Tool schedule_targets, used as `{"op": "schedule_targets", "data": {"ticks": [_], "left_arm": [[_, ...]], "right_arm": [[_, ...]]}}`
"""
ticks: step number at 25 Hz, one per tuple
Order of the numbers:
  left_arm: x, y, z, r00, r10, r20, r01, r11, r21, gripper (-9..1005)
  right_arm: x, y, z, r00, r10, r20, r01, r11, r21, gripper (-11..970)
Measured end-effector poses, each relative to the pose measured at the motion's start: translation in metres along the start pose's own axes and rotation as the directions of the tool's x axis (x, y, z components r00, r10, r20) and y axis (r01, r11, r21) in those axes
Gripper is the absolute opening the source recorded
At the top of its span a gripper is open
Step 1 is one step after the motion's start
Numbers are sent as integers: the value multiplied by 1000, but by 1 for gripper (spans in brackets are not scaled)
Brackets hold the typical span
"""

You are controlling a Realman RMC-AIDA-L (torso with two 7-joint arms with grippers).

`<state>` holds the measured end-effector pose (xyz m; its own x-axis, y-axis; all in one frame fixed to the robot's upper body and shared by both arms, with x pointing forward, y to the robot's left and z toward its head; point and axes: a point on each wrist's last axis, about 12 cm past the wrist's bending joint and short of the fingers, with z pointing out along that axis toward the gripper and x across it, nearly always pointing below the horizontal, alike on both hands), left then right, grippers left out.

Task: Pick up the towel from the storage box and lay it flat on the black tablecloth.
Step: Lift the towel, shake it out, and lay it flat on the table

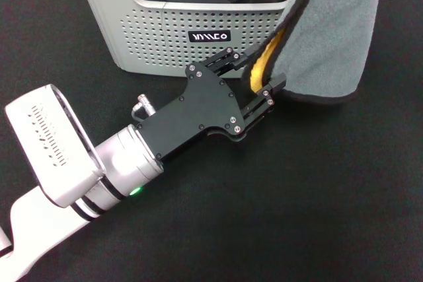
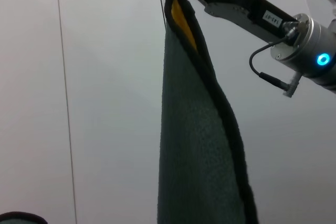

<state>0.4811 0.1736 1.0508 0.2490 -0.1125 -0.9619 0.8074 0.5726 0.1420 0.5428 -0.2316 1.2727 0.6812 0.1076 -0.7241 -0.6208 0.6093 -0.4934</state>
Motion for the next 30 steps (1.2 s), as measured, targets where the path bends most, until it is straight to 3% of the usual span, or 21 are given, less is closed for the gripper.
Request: {"op": "schedule_targets", "data": {"ticks": [19, 30], "left_arm": [[1, 2, -5, 1000, -11, -1, 11, 999, -43, 470], [2, 3, -5, 1000, -10, -11, 9, 999, -38, 395]], "right_arm": [[-2, -4, -2, 1000, -13, -1, 13, 1000, 14, 8], [-3, -7, -2, 1000, -12, 8, 12, 1000, 24, 9]]}}
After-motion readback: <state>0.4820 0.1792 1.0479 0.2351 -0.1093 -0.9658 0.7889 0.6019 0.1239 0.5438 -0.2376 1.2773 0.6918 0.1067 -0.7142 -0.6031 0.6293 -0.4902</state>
